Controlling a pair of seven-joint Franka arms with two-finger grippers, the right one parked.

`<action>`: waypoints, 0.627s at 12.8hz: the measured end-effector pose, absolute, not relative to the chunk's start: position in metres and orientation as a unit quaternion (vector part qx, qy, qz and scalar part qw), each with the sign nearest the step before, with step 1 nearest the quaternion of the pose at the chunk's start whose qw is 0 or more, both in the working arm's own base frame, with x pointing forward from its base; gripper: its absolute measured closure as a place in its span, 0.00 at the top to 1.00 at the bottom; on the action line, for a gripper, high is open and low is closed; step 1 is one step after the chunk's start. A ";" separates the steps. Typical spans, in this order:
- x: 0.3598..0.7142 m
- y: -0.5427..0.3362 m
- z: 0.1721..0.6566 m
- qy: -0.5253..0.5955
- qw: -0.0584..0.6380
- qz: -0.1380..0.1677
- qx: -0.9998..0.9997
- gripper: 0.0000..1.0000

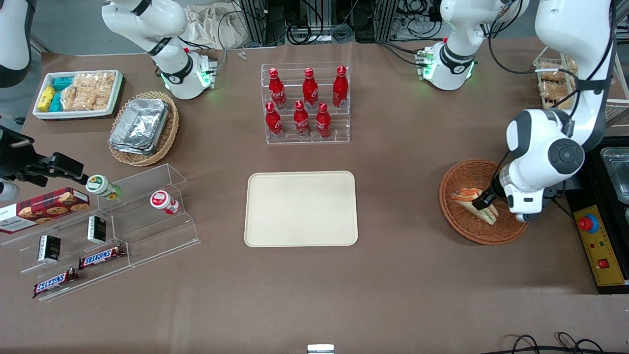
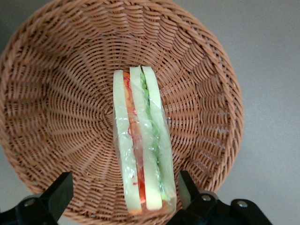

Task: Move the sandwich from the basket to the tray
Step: 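Lower the left gripper and close it on the wrapped sandwich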

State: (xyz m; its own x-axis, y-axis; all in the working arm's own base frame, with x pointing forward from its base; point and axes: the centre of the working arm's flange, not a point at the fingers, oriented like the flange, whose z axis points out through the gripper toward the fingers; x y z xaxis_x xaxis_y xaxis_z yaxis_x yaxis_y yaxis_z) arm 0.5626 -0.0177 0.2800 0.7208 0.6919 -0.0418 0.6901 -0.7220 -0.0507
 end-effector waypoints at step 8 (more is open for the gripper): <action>0.560 -0.016 0.241 -0.392 0.007 0.023 -0.920 0.88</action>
State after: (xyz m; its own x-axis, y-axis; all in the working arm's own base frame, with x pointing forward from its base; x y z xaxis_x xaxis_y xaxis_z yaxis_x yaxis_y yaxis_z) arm 0.5596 -0.0157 0.2412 0.6917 0.7213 -0.0359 0.7206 -0.6927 -0.0307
